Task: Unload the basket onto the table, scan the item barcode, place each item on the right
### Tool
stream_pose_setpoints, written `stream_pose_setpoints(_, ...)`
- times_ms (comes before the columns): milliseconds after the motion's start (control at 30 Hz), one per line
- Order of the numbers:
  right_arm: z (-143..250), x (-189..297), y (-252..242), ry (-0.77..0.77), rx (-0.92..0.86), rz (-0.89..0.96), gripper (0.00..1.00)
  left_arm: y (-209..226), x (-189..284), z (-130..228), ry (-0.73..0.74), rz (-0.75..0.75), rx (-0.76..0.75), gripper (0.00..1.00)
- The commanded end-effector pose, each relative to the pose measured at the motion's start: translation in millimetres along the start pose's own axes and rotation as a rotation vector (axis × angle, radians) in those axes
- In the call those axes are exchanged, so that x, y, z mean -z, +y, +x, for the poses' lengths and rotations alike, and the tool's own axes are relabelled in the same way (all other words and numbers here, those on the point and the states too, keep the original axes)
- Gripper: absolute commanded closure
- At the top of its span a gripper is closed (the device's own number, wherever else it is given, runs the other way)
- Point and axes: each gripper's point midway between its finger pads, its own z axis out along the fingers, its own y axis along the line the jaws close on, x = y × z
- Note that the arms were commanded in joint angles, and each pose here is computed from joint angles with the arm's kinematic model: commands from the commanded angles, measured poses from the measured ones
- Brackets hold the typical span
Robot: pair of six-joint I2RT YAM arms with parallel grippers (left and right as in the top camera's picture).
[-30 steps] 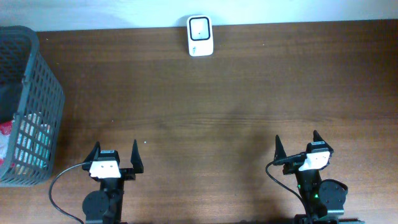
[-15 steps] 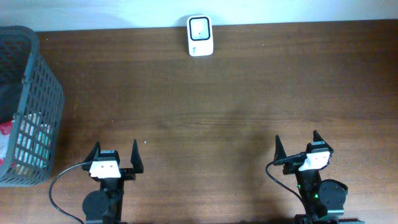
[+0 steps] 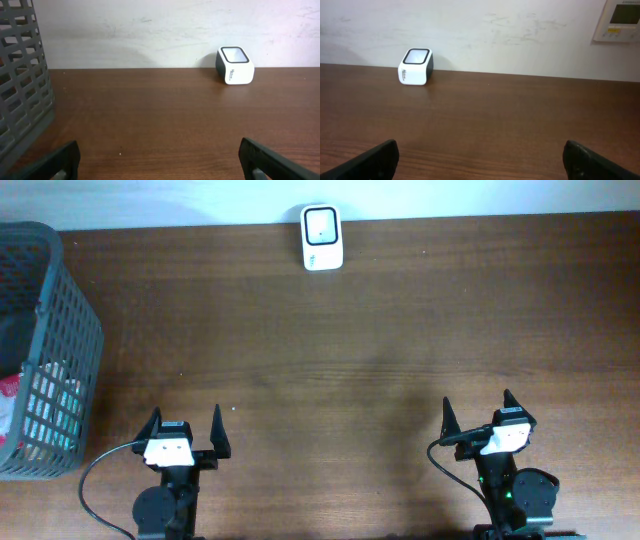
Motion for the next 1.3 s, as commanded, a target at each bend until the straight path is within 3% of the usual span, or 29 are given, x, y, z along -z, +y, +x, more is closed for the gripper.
stream_pose_setpoints(0,3.1,-0.2,-0.7,0.005,-0.008,0.007,0.01,-0.7,0.0,1.1,-0.003,0.006,0.011,0.01)
stream_pose_setpoints(1033,3.1,-0.2,-0.8,0.005,-0.008,0.007,0.01,-1.2,0.1,-0.1,-0.008,0.009,0.0,0.01)
stream_pose_setpoints(1133,3.1,-0.2,-0.7,0.005,-0.008,0.007,0.01,-25.1,5.1,-37.4,-0.161,0.148,-0.01,0.01)
stream_pose_setpoints(1267,3.1,-0.2,-0.7,0.005,-0.008,0.007,0.01,-33.0,25.2,-99.0,-0.426,0.194,-0.03,0.01)
